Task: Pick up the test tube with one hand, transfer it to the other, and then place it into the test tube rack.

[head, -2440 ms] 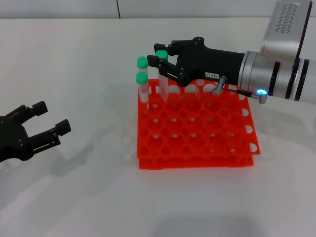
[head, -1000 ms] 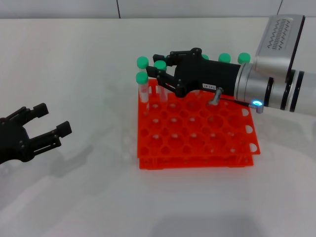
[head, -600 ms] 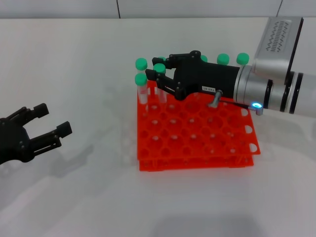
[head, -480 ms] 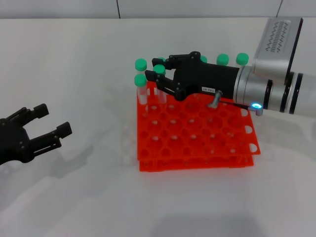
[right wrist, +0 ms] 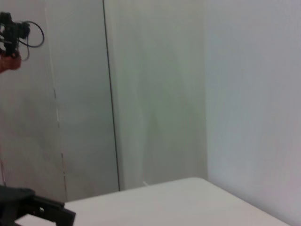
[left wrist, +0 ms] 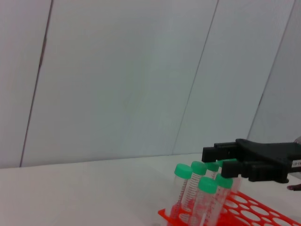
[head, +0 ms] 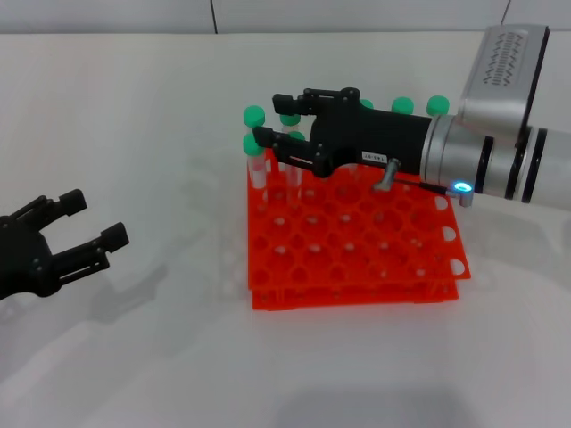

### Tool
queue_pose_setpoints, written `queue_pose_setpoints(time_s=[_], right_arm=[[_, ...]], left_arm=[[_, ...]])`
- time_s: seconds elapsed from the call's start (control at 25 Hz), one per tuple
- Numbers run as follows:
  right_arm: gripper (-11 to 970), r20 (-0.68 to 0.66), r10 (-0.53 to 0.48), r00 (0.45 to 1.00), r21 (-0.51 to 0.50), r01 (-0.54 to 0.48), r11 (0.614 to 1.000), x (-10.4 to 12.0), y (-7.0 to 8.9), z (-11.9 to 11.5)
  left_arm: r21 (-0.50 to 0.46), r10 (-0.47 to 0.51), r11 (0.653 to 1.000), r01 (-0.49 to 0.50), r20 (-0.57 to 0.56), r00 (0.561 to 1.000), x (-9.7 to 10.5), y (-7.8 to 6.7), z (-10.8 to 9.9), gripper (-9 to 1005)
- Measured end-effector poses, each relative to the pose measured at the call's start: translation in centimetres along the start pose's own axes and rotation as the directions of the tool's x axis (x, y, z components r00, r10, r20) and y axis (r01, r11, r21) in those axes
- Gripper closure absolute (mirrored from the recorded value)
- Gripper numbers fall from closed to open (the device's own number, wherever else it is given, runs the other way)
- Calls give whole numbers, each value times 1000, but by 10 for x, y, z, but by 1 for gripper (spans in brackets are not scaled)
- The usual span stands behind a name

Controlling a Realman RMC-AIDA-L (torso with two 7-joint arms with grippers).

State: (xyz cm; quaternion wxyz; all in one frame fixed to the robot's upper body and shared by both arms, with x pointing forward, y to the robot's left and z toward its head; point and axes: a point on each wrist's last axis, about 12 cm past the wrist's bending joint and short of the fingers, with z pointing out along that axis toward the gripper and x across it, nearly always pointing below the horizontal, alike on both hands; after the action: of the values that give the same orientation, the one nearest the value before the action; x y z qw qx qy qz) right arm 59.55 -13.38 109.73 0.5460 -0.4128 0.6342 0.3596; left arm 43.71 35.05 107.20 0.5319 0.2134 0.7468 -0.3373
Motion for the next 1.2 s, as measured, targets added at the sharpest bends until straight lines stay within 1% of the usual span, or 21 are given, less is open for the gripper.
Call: queue_pose_setpoints(time_s=[0.08,0.24,0.36,0.56,0.72,0.84,0.96,1.16,1.2], right_arm=[[469,21,4,1000,-25,-3,1000,-4,3,-1],[467,78,5,997,-76,1,997,-11,8,-10],[466,102,6,995,-99,4,995,-10,6,-31],[464,76,41,996,-128,-31,991,0,-1,-76],[463,37,74,997,-125,-69,990,8,-4,-103],[429,12,107,994,-106,-105,989,14,-6,-122],[396,-18,124,992,-104,-125,987,20,-5,-132],[340,-85,149,985,-120,-158,980,27,-2,-135],[272,-94,152,984,-120,-162,979,28,-1,-134]], left_arm=[[-4,1,1000,-1,5,1000,0,0,-2,103],[-14,9,1000,-8,26,1000,-1,1,-14,103],[6,17,1000,-17,45,999,-2,0,-17,103],[36,27,999,-28,47,999,-4,0,-17,103],[68,26,997,-28,22,999,-5,0,-18,103],[96,22,995,-22,1,1000,-7,1,-16,103],[124,18,992,-15,-25,1000,-9,2,-13,103],[166,-7,986,22,-89,996,-13,5,-5,103],[172,-9,985,27,-101,995,-14,6,-3,103]])
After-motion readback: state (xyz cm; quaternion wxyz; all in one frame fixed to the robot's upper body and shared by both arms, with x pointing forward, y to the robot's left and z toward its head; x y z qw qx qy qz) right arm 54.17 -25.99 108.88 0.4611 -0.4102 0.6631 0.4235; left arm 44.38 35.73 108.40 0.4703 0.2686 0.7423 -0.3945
